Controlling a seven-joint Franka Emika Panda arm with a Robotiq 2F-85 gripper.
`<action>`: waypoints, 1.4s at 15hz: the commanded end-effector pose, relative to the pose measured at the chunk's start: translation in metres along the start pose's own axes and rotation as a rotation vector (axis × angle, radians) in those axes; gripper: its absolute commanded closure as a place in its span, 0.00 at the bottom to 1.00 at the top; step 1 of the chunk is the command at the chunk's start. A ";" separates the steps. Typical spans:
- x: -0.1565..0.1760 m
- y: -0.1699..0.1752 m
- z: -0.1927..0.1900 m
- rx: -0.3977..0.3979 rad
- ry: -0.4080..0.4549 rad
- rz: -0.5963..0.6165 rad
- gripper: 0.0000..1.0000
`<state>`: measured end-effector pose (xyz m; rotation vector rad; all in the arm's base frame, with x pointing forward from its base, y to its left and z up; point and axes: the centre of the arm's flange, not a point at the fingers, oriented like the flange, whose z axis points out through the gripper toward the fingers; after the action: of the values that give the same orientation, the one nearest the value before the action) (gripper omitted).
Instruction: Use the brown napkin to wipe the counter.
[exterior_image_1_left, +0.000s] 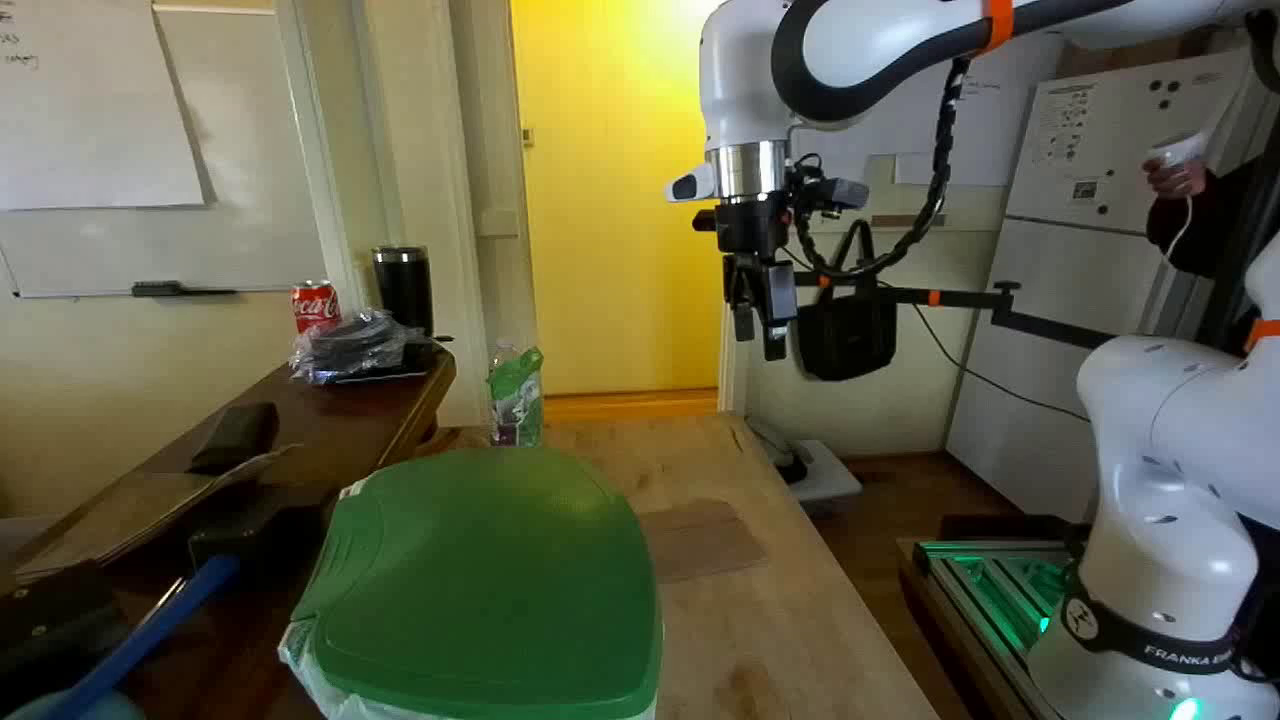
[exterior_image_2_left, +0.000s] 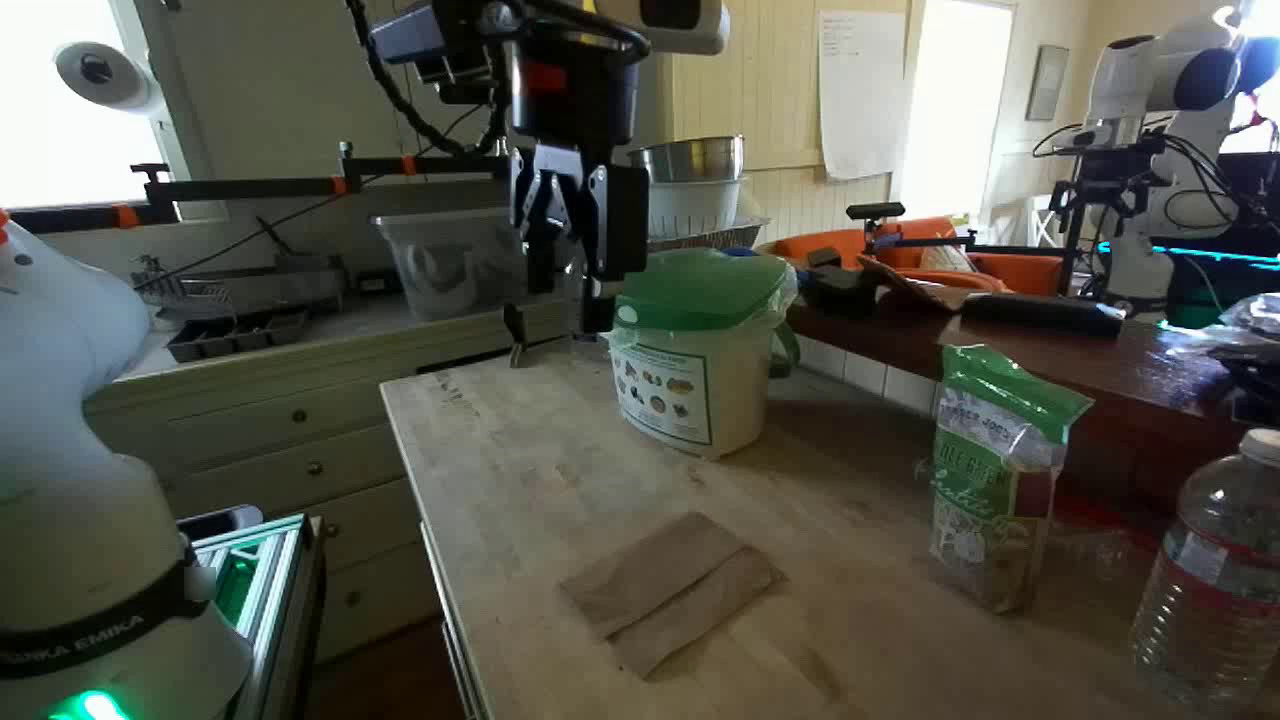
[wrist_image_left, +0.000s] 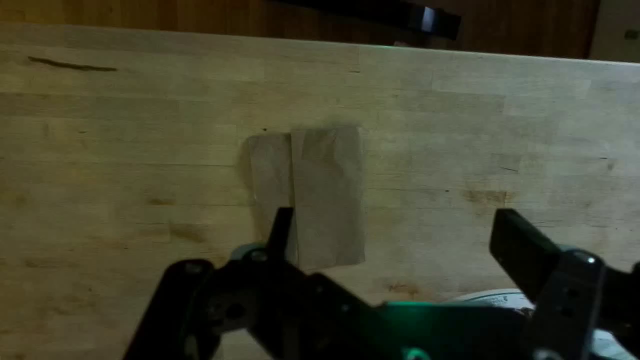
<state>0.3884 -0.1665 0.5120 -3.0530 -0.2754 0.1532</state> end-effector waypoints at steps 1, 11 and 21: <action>0.000 0.000 0.000 0.000 0.000 0.000 0.00; 0.013 0.016 0.046 -0.003 0.009 -0.038 0.00; 0.037 0.019 0.133 -0.058 0.142 -0.182 0.00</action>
<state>0.4102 -0.1720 0.4019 -3.0811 -0.5137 -0.0319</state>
